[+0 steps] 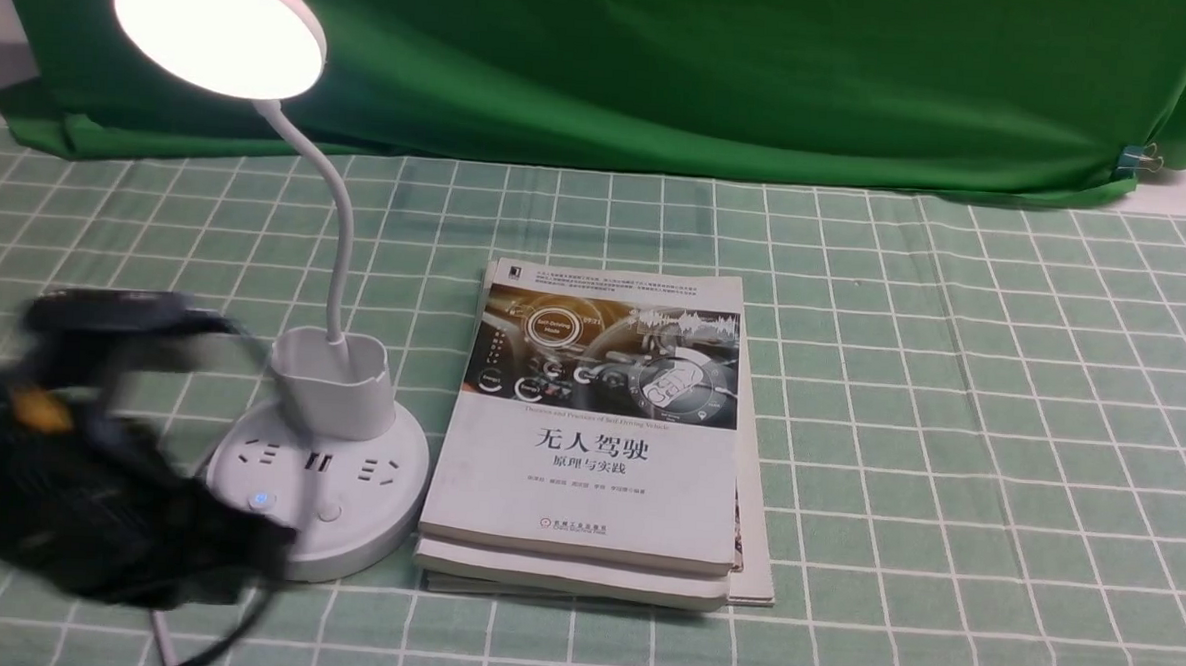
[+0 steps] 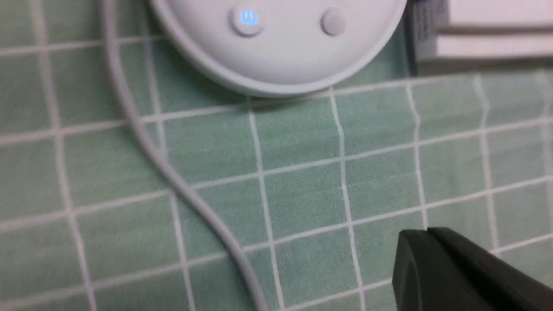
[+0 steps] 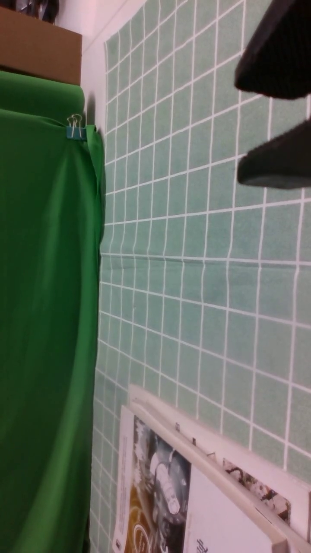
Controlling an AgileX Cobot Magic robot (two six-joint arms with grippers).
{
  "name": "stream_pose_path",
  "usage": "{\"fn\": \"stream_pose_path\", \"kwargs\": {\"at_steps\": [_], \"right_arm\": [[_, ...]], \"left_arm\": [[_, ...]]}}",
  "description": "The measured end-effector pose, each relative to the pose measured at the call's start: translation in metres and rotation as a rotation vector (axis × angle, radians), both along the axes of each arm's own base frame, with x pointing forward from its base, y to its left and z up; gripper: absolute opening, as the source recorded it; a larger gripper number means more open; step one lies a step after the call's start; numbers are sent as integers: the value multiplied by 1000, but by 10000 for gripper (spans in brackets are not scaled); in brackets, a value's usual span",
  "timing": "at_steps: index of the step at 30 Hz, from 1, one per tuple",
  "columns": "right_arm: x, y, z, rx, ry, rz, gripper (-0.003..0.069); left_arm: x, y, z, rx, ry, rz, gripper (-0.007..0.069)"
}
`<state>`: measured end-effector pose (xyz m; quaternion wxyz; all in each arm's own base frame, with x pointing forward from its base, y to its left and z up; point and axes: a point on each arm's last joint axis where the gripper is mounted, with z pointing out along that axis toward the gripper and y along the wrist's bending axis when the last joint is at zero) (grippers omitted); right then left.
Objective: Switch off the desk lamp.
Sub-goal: Use the left arm to press the button switch on the lamp holder
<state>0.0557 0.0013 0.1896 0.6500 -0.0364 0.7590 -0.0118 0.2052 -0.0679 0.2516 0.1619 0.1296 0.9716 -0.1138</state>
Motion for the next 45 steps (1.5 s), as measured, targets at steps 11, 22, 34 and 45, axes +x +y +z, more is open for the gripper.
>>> {"fn": "stream_pose_path", "kwargs": {"at_steps": [11, 22, 34, 45], "right_arm": [[0, 0, 0, 0, 0, 0, 242], [0, 0, 0, 0, 0, 0, 242], [0, 0, 0, 0, 0, 0, 242], [0, 0, 0, 0, 0, 0, 242]], "left_arm": [[73, -31, -17, 137, 138, -84, 0], [107, -25, -29, 137, 153, -39, 0], [117, -27, -55, 148, 188, -49, 0], [123, -29, -67, 150, 231, -48, 0]]}}
